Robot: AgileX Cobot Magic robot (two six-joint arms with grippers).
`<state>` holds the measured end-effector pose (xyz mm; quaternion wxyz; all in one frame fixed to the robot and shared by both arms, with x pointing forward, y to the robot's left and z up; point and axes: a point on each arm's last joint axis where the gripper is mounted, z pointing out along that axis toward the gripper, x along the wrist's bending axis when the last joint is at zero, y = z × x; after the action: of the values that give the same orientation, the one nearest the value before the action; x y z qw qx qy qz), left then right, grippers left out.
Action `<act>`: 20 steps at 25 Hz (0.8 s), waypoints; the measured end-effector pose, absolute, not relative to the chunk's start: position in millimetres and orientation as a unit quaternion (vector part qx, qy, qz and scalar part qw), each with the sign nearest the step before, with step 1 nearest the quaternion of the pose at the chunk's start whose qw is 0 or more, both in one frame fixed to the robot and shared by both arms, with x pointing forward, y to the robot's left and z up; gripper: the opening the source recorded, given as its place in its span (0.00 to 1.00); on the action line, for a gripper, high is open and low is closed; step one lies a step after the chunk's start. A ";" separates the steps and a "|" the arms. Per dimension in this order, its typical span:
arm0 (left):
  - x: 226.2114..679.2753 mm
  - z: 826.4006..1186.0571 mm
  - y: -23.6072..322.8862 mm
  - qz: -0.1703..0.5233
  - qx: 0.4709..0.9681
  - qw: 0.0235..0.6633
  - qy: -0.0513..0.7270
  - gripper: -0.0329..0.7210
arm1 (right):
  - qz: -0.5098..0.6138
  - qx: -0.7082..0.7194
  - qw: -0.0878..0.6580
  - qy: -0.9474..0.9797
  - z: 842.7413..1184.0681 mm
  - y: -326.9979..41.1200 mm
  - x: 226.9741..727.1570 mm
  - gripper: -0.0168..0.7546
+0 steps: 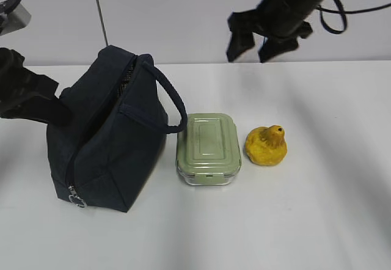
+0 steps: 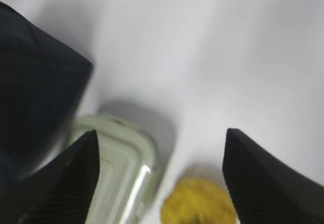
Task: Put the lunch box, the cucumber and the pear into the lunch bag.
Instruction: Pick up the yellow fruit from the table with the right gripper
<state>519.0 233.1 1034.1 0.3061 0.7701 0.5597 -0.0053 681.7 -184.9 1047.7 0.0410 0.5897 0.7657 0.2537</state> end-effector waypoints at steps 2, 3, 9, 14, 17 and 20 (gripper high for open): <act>519.2 1034.2 233.1 -0.004 0.770 0.307 0.560 0.05 | 0.196 0.599 0.027 0.775 1040.1 -193.3 674.4 0.77; 519.3 1034.2 233.2 -0.004 0.770 0.307 0.560 0.05 | 0.172 0.600 0.022 0.781 1037.2 -196.1 671.0 0.77; 519.7 1034.3 233.3 -0.002 0.769 0.308 0.560 0.05 | 0.131 0.602 0.015 0.788 1027.1 -198.6 668.4 0.76; 519.9 1034.3 233.4 -0.001 0.769 0.308 0.561 0.05 | 0.106 0.602 -0.004 0.791 1009.7 -196.0 661.2 0.76; 519.9 1034.3 233.4 -0.001 0.769 0.308 0.561 0.05 | 0.079 0.595 -0.022 0.800 993.1 -188.1 650.9 0.76; 519.9 1034.3 233.4 -0.001 0.769 0.308 0.561 0.05 | 0.058 0.585 -0.038 0.808 980.3 -178.7 640.9 0.76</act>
<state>519.9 233.4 1034.3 0.3081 0.7686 0.5606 -0.0005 640.9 -178.7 980.3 -0.0381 0.5848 0.8082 0.0577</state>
